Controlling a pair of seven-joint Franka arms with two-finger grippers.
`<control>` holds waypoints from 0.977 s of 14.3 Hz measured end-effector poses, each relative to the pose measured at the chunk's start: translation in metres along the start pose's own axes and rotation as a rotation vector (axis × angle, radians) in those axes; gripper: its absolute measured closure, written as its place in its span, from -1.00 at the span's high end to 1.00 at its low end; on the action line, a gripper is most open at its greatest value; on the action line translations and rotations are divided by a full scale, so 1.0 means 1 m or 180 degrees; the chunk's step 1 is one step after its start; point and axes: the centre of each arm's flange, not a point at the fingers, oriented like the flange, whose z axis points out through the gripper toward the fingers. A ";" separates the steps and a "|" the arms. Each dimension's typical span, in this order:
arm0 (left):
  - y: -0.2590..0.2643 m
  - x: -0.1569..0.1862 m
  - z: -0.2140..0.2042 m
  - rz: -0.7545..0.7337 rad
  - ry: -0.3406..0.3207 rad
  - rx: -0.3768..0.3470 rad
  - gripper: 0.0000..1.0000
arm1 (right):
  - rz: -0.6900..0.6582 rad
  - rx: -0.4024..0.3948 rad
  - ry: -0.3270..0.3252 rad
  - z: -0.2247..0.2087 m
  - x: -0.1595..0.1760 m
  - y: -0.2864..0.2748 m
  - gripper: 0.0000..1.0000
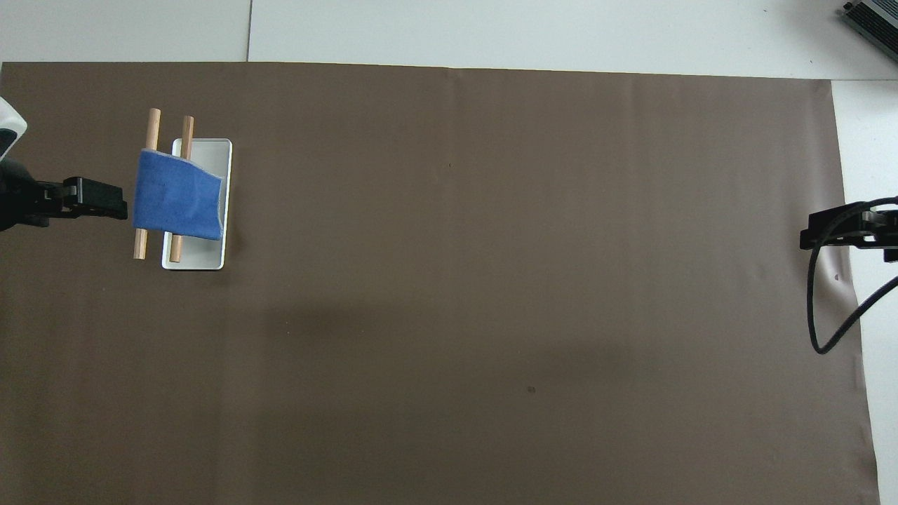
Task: Right arm passes towel to left arm to hang
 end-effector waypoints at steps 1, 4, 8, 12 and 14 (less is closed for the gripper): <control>0.000 0.003 -0.007 -0.0002 -0.0003 -0.0001 1.00 | 0.0004 0.0000 0.0000 0.000 0.000 0.001 1.00; 0.001 0.005 -0.017 0.0000 0.0005 0.0000 1.00 | 0.0005 0.0000 0.0000 0.000 0.000 0.001 1.00; 0.002 0.000 -0.018 0.0014 -0.0077 0.0005 1.00 | 0.0004 0.0004 0.0000 0.000 0.000 0.001 1.00; 0.003 -0.004 -0.020 0.0041 -0.0098 0.0007 1.00 | 0.0005 0.0004 0.0000 0.000 0.000 0.001 1.00; 0.003 -0.006 -0.023 0.0068 -0.0095 0.0029 1.00 | 0.0005 0.0004 0.0000 0.000 0.000 0.001 1.00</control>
